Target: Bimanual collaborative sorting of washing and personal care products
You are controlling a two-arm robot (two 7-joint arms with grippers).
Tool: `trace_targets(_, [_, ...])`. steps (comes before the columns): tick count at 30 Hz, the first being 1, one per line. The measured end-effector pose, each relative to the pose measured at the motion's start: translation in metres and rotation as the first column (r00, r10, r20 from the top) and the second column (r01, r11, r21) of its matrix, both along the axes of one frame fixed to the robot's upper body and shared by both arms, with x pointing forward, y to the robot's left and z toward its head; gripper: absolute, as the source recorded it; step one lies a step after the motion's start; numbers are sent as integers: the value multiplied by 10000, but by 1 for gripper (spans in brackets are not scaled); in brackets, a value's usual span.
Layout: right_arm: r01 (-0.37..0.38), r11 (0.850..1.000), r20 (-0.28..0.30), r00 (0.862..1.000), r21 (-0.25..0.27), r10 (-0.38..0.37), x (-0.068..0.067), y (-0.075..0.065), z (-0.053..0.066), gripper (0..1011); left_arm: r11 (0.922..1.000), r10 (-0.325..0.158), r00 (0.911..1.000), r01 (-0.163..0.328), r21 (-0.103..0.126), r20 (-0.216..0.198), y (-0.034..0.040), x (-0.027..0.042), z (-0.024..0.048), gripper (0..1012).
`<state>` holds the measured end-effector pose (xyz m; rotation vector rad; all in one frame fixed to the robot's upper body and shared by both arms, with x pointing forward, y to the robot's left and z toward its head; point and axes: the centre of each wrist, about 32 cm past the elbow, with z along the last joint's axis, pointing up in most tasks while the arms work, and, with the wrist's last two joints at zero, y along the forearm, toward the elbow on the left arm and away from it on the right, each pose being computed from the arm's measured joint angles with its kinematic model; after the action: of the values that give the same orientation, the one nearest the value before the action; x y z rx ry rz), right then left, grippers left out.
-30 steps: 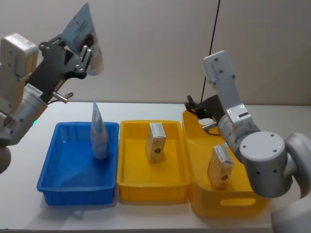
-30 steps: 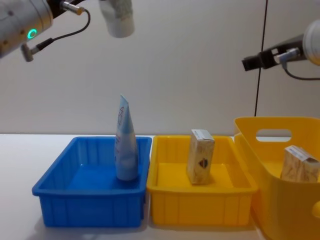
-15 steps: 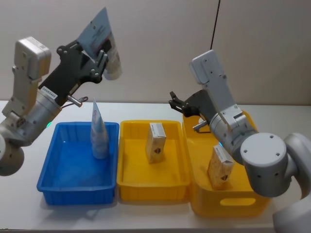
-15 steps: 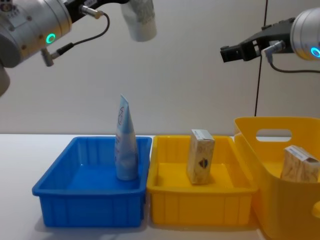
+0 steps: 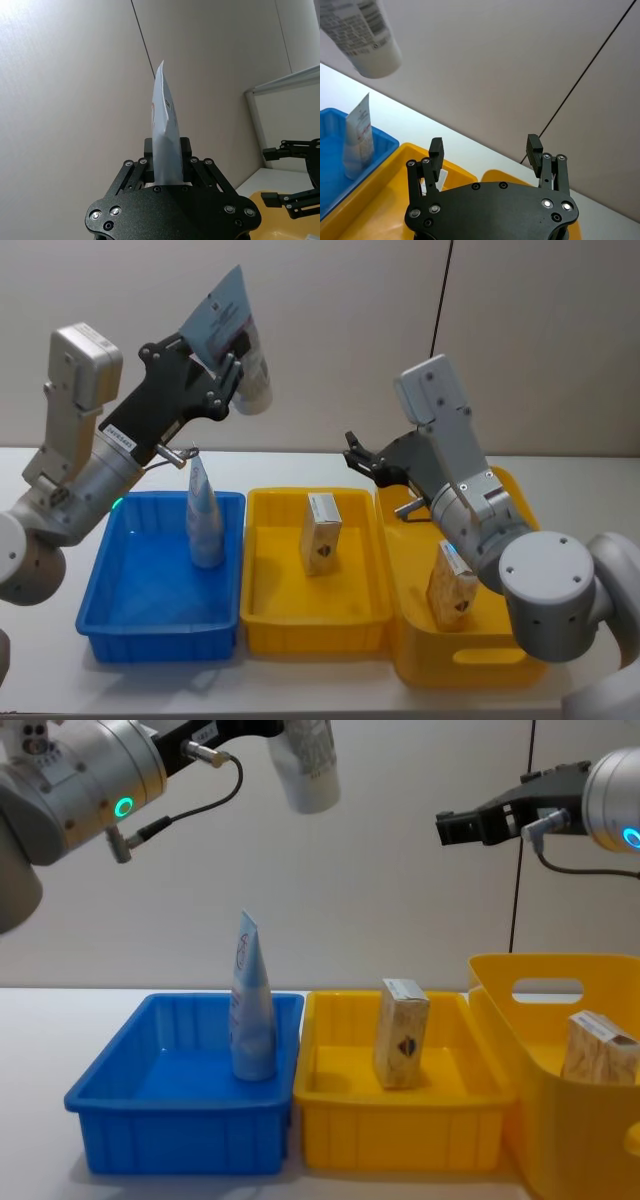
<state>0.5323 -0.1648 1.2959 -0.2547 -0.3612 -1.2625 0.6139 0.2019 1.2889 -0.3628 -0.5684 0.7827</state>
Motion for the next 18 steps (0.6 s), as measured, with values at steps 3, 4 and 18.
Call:
trace_targets(3, [-189, 9998, 47, 9998, 5, 189, -20, -5, -10, 1004, 10000, -81, 10000, 81, 9, -58, -11, 4, -8, 259])
trace_targets(4, [-238, 9997, 57, 9997, 4, 238, -25, -7, -11, 1004, 9999, -99, 9999, 100, 13, -74, -13, 6, -10, 259])
trace_targets(18, [-1178, 9928, 265, 9926, -214, 1184, -111, -16, 16, 1004, 9992, -391, 9986, 395, 112, -350, -61, 50, -21, 259])
